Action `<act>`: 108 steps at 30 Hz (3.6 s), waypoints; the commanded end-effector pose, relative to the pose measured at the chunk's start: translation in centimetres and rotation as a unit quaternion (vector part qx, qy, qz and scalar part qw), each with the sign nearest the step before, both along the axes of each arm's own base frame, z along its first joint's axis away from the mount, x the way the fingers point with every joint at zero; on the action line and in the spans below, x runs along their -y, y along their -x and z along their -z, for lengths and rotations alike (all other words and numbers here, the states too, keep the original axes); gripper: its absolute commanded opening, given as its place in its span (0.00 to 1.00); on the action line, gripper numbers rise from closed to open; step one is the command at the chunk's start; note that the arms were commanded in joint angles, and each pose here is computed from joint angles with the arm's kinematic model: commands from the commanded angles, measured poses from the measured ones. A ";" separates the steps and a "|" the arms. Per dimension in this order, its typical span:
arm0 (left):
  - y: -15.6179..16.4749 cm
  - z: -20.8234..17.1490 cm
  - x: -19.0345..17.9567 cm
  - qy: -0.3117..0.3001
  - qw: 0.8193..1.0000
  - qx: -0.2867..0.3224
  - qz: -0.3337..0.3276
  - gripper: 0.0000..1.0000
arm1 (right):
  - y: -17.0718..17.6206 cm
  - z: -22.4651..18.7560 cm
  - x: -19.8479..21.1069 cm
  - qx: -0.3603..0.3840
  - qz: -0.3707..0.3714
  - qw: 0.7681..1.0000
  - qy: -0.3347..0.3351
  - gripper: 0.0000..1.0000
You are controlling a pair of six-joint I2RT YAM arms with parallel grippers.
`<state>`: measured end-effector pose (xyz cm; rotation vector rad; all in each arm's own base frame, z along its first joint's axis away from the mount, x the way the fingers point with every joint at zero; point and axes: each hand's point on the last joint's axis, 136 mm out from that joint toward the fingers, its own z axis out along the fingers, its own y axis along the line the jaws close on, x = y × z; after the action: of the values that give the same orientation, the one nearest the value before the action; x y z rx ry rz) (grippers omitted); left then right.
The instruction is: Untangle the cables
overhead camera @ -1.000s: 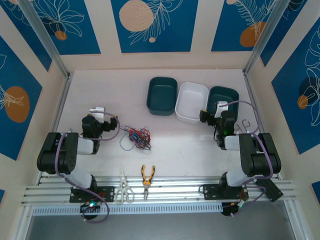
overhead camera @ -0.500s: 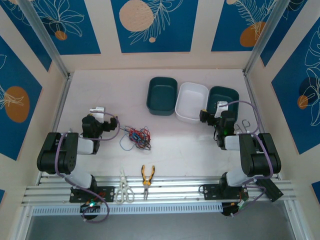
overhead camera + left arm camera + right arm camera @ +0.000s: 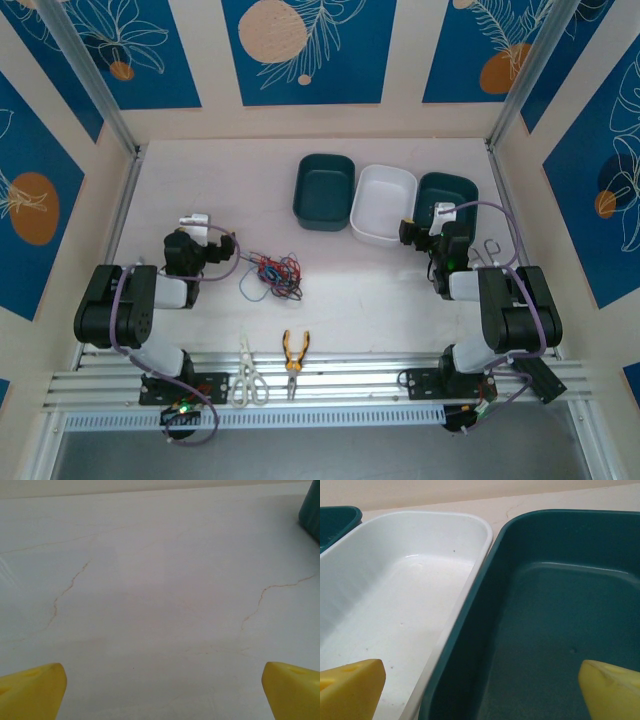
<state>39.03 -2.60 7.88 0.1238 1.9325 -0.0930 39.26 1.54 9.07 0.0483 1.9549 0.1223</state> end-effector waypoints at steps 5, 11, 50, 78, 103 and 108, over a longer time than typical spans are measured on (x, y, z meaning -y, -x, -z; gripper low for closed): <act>-0.4 -1.7 -0.1 -0.007 1.000 0.026 -0.001 1.00 | -0.3 -0.4 0.3 0.010 0.010 1.000 -0.001 0.99; 0.4 -4.0 -1.1 -0.007 0.999 0.037 -0.030 1.00 | -0.5 -1.2 0.8 -0.003 0.022 1.000 -0.004 0.99; 8.7 -1.2 14.4 0.275 0.922 -0.271 0.018 0.87 | 9.0 -5.5 -22.6 -0.306 -0.131 0.936 -0.112 0.79; 1.9 -0.7 19.3 0.223 0.933 -0.270 0.085 0.49 | 11.5 0.7 -31.1 -0.408 -0.255 0.863 -0.154 0.31; 4.2 1.7 18.2 0.223 0.921 -0.316 0.051 0.45 | 10.5 2.9 -33.7 -0.413 -0.267 0.858 -0.147 0.20; 4.1 2.4 18.2 0.227 0.919 -0.319 0.043 0.36 | 10.6 2.9 -33.5 -0.416 -0.264 0.858 -0.145 0.12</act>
<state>34.74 -20.07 5.48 -0.1602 2.5015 -0.6830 28.58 34.14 5.31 -0.2656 2.7683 0.8466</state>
